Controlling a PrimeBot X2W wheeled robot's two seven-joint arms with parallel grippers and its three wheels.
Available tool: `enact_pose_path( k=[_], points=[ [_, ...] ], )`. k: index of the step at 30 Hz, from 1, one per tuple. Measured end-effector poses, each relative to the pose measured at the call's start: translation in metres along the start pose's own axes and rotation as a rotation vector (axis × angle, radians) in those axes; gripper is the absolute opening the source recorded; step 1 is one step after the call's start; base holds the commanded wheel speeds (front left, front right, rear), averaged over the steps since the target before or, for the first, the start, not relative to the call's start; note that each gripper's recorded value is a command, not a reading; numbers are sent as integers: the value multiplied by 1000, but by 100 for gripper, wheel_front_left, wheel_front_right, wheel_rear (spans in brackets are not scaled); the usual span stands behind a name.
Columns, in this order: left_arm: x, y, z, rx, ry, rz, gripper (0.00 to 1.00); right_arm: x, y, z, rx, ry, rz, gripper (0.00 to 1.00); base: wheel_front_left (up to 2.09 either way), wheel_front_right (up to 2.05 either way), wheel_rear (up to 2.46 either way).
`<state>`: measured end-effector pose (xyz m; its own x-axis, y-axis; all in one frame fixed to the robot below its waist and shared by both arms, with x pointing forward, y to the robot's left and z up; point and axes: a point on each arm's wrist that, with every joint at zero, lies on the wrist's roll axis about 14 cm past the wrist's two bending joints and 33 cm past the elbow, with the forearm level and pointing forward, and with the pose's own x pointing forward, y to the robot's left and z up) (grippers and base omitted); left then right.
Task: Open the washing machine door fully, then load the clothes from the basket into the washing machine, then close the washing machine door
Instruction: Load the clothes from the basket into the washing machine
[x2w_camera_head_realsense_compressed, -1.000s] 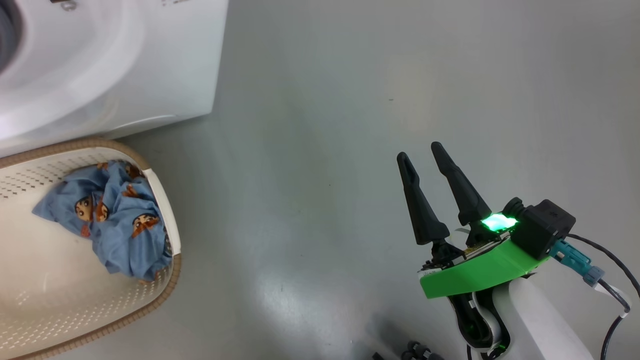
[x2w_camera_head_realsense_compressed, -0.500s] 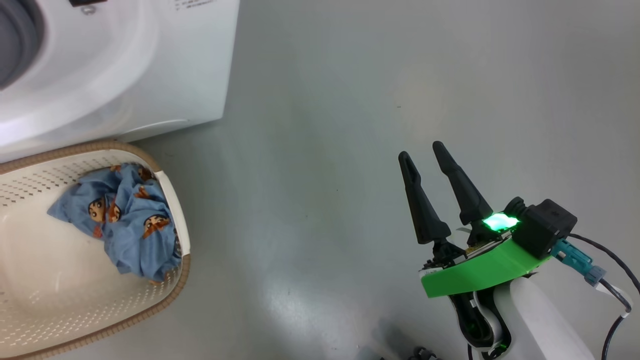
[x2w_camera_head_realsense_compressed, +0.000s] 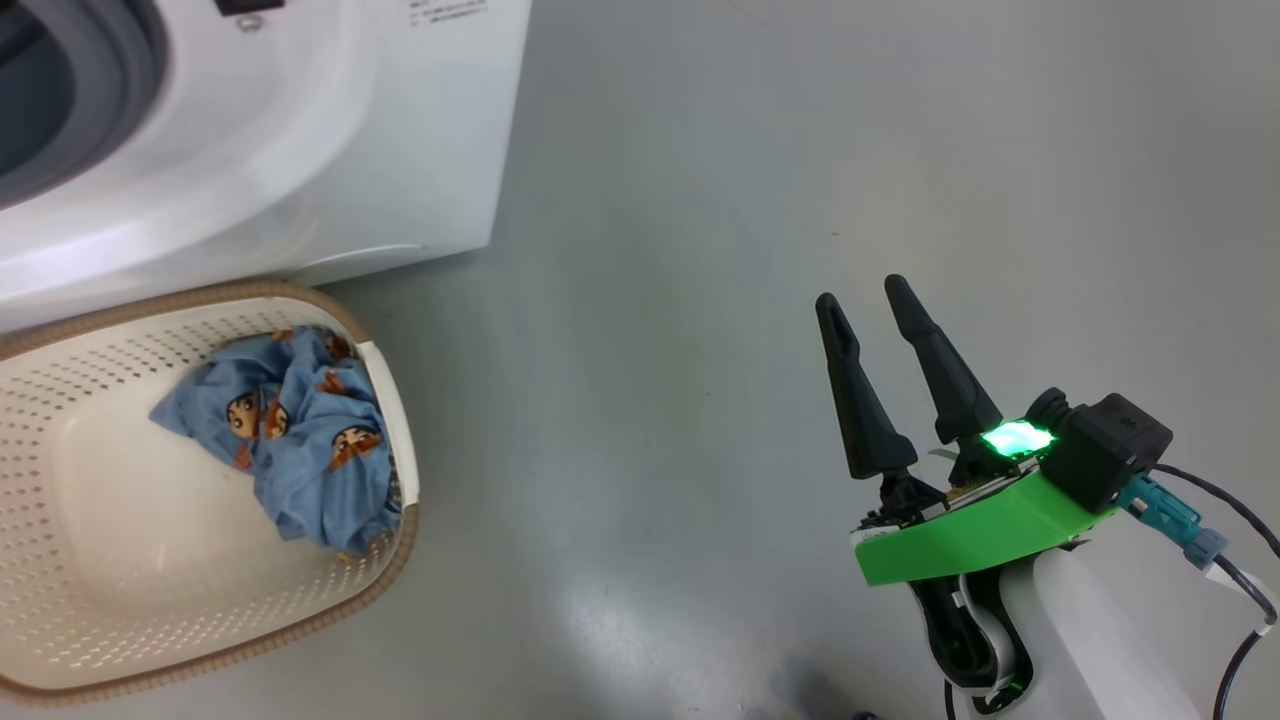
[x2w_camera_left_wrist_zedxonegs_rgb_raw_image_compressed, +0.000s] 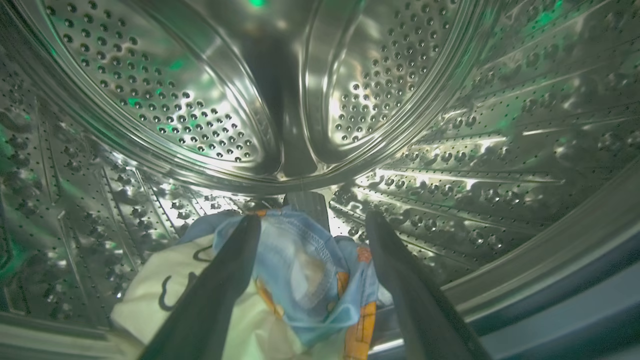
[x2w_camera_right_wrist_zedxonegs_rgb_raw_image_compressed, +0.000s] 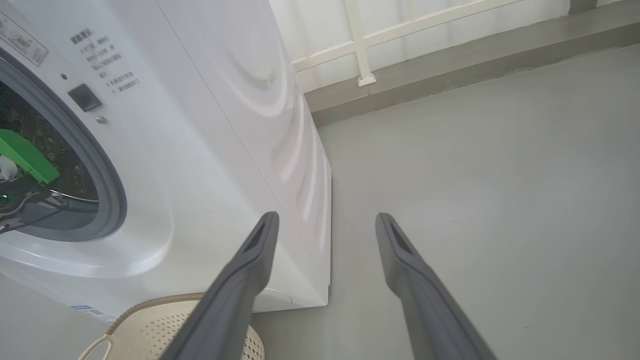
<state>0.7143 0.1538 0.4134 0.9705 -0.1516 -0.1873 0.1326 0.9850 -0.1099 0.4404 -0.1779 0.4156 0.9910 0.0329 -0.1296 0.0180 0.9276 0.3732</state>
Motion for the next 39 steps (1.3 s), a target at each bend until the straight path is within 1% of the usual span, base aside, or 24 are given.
enact_pose_path(
  k=[5,10,11,16,21,26,30,39],
  points=[
    [-7,-1,31,-16,-121,4,100,1,5,3,-2,-9,15,100,0,0,0],
    [-25,0,34,-18,-159,13,100,0,5,11,-11,-28,22,100,0,0,0],
    [-28,0,34,-33,-167,15,100,0,4,14,-14,-33,21,100,0,0,0],
    [-47,-9,38,-39,-198,5,100,-2,7,23,-20,-56,32,100,0,0,0],
    [-69,-13,40,-43,-218,7,100,-6,11,33,-30,-75,50,100,0,0,0],
    [-94,-15,33,-61,-206,8,100,-14,12,37,-40,-78,61,100,0,0,0],
    [-115,-15,33,-49,-207,11,100,-22,14,43,-45,-87,70,100,0,0,0],
    [-175,-11,23,-52,-194,38,100,-45,11,53,-49,-102,70,100,0,0,0]
  ],
)
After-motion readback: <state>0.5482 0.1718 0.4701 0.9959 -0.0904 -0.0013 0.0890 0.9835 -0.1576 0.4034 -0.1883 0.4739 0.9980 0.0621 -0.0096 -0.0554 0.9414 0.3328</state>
